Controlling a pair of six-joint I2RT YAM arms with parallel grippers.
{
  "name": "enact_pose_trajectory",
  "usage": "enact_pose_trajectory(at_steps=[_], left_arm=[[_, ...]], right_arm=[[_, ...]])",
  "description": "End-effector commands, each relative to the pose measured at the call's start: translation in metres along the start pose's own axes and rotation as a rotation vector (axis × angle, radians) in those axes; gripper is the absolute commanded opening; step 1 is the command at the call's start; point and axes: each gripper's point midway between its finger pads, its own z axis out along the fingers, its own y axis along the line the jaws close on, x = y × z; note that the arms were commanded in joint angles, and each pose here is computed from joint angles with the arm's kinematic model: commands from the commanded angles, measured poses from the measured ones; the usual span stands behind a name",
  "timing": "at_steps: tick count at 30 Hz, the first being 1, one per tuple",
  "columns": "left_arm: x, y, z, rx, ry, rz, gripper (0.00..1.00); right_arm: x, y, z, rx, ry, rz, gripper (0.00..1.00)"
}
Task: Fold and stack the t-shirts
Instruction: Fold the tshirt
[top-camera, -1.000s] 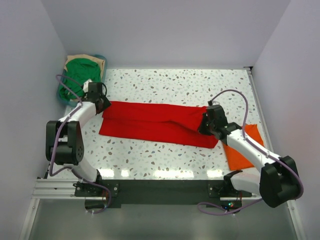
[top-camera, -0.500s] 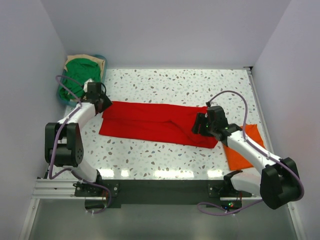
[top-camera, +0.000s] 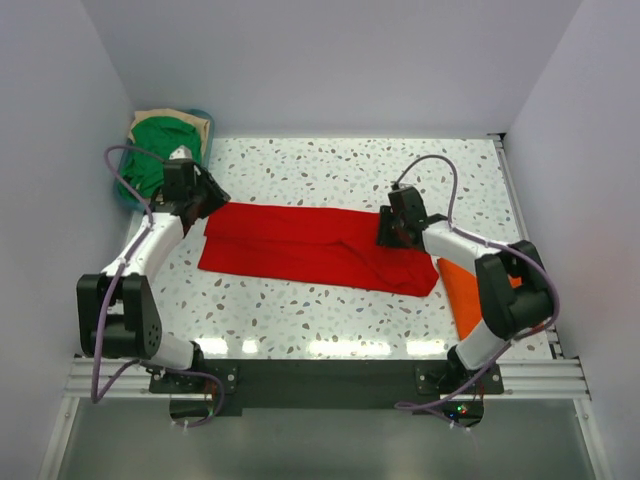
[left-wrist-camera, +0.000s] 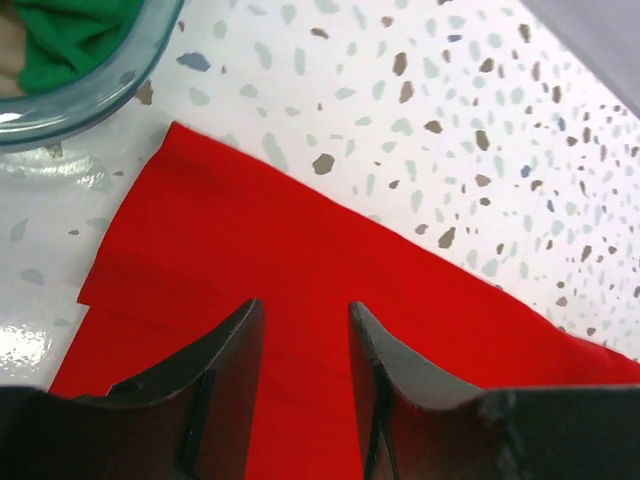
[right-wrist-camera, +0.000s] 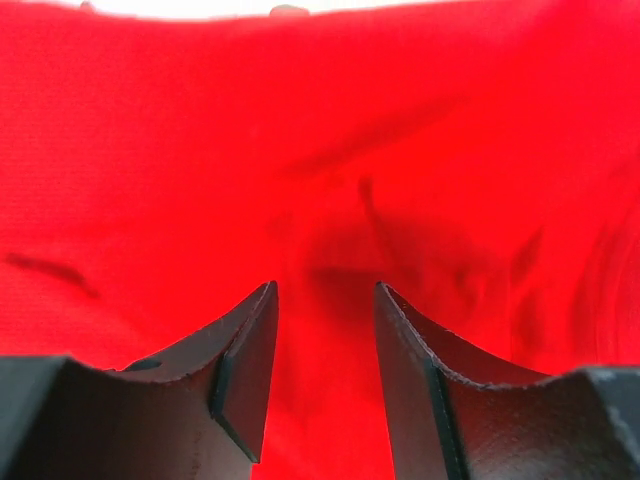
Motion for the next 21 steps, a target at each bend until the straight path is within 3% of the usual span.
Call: enact_pose_trajectory(at_steps=[1,13,21], left_arm=[[-0.005,-0.016,-0.02,0.086,-0.016,0.076,0.44],[-0.002,-0.019,-0.035,0.121,-0.028,0.123,0.44],[0.005,-0.015,-0.032,0.123,-0.012,0.124,0.44]], right_arm=[[-0.048,0.004,0.01,0.034,-0.13,-0.018,0.46],[-0.049,0.011,0.036,0.008,-0.102,-0.031,0.42],[-0.041,0.014,0.032,-0.019,-0.082,-0.017,0.2]])
